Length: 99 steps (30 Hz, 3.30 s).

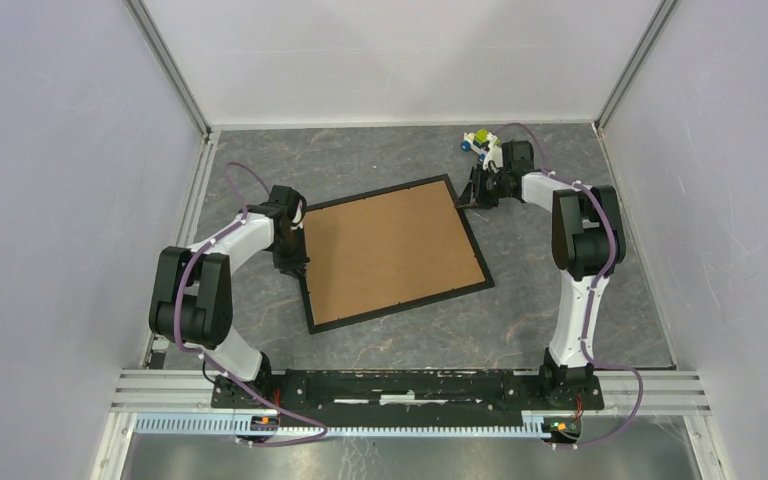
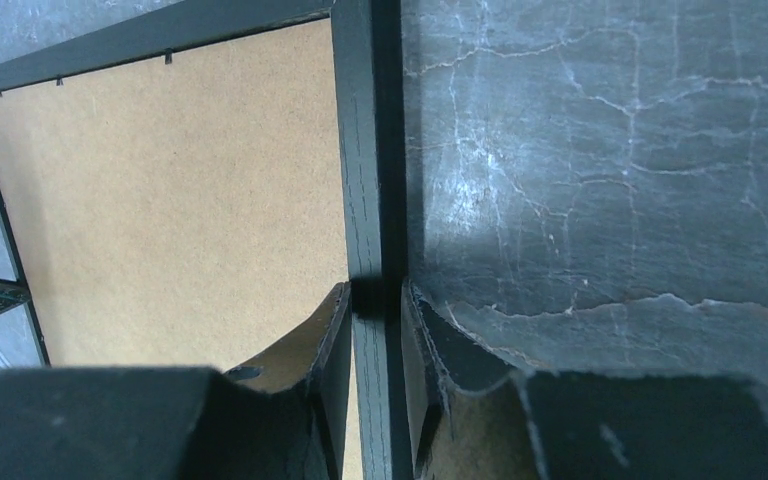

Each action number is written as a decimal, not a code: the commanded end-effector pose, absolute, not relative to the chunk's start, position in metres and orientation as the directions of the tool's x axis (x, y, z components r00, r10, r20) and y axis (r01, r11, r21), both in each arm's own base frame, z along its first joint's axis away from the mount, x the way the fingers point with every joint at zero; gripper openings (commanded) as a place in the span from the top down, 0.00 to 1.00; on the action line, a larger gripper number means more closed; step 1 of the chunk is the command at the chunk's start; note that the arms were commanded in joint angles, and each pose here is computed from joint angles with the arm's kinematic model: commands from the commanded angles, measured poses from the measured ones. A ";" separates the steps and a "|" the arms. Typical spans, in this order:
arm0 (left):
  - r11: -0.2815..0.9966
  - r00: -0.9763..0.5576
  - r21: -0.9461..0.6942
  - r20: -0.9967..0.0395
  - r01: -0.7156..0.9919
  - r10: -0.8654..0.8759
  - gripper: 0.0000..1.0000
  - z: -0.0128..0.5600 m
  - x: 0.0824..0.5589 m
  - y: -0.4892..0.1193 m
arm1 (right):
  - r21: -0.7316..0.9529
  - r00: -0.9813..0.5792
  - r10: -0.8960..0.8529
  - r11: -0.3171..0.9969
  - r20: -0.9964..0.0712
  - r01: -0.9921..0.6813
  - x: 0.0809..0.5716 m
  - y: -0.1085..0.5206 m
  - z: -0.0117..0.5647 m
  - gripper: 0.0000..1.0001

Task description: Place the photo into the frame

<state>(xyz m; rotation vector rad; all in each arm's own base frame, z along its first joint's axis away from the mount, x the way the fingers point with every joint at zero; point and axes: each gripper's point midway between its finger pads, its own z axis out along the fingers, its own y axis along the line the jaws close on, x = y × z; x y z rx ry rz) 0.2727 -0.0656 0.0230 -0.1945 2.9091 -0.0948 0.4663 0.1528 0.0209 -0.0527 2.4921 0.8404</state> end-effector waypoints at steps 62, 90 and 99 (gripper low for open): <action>0.716 -0.710 -0.418 -0.688 0.559 0.153 0.23 0.174 0.201 -0.251 | 0.347 -0.708 0.649 0.755 -0.278 0.556 0.299 0.127 0.091 0.41; 0.627 -0.372 0.066 -0.755 0.776 0.540 0.11 0.144 0.160 -0.307 | 0.326 -0.668 0.741 0.649 -0.065 0.688 0.278 0.141 0.008 0.60; 0.611 -0.346 0.112 -0.739 0.784 0.579 0.12 0.130 0.155 -0.308 | 0.319 -0.640 0.767 0.617 -0.042 0.719 0.276 0.141 0.001 0.57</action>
